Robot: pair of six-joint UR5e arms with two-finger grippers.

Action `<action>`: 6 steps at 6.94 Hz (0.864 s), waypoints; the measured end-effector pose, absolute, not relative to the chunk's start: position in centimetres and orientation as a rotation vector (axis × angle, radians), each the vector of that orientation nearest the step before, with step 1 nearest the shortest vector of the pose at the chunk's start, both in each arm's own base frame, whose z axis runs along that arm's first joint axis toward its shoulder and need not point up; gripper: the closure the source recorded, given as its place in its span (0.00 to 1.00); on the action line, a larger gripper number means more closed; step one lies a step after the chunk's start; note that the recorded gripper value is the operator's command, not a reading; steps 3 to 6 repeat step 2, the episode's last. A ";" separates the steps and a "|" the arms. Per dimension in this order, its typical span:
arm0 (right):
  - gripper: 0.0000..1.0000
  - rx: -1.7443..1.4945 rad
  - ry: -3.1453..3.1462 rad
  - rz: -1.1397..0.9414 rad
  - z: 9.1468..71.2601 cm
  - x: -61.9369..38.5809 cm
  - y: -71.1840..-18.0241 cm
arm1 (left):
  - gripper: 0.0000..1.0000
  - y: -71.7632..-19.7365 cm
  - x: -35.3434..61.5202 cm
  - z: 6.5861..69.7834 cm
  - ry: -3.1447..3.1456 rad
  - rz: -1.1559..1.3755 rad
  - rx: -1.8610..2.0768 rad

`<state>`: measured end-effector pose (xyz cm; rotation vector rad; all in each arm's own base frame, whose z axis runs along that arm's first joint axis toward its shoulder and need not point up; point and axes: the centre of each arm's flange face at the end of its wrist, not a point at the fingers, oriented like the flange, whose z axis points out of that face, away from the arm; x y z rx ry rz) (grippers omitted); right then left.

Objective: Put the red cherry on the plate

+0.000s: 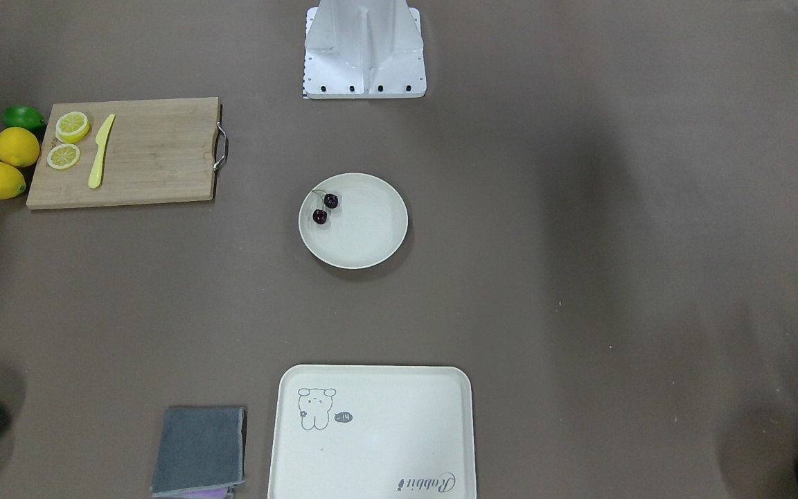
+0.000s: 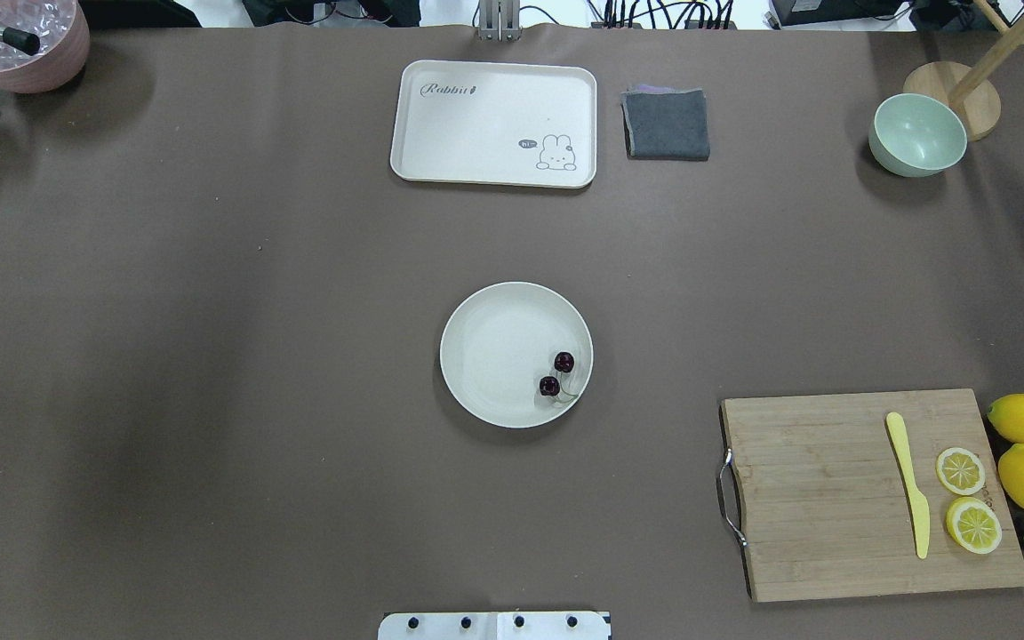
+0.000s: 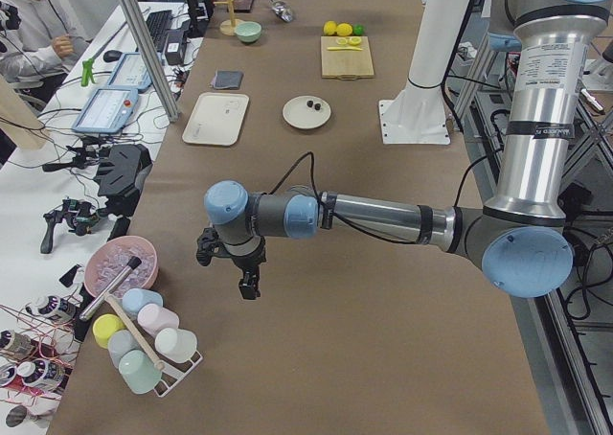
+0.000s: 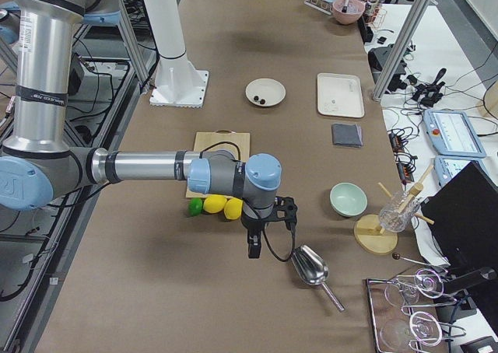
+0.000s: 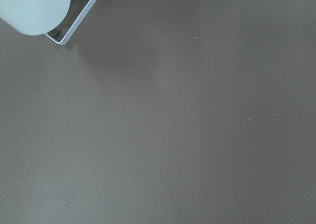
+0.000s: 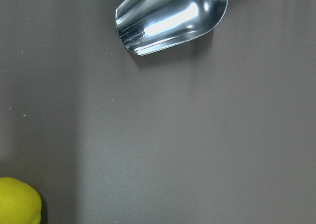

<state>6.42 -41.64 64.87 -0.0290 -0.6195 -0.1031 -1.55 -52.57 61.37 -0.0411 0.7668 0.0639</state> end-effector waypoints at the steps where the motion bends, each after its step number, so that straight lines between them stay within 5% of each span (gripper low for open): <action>1: 0.00 -0.029 -0.620 -0.103 64.8 6.4 -41.6 | 0.01 -52.6 -1.4 61.4 0.767 0.066 -0.041; 6: 0.00 -0.027 -0.619 -0.103 64.7 6.4 -41.7 | 0.01 -52.6 -1.2 61.4 0.767 0.070 -0.042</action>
